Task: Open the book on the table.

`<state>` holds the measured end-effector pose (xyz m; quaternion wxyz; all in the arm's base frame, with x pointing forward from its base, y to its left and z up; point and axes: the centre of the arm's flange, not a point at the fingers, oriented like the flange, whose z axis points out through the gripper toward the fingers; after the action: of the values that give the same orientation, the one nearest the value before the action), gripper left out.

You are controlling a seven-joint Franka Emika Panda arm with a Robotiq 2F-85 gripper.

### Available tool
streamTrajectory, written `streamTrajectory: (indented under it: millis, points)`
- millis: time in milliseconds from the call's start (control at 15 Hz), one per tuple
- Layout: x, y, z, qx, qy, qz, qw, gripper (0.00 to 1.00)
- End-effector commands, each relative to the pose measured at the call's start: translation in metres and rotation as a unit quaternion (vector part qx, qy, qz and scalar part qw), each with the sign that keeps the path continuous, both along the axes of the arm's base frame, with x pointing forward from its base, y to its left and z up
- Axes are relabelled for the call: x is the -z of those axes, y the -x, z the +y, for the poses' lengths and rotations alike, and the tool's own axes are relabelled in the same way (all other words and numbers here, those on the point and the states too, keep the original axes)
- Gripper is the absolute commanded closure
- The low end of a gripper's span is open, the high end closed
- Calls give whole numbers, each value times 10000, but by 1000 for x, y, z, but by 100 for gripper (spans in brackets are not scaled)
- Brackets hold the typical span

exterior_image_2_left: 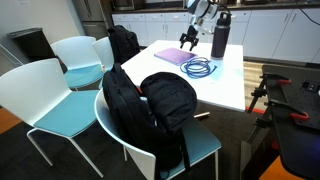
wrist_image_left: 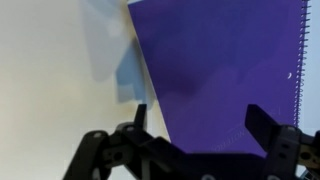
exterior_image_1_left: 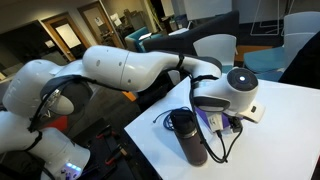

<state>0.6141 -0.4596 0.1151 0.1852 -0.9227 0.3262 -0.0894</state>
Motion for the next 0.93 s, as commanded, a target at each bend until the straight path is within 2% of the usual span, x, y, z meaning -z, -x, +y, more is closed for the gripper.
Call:
streamTrajectory:
  millis: [0, 200, 267, 333, 867]
  points:
    - [3, 7, 8, -54, 57, -22, 10000, 0]
    - [7, 7, 10, -89, 36, 0, 10000, 0]
    - [7, 7, 10, -105, 22, 11, 9999, 16]
    - [8, 7, 11, -125, 13, 13, 9999, 26]
    - [5, 12, 8, -165, 43, 36, 9998, 88]
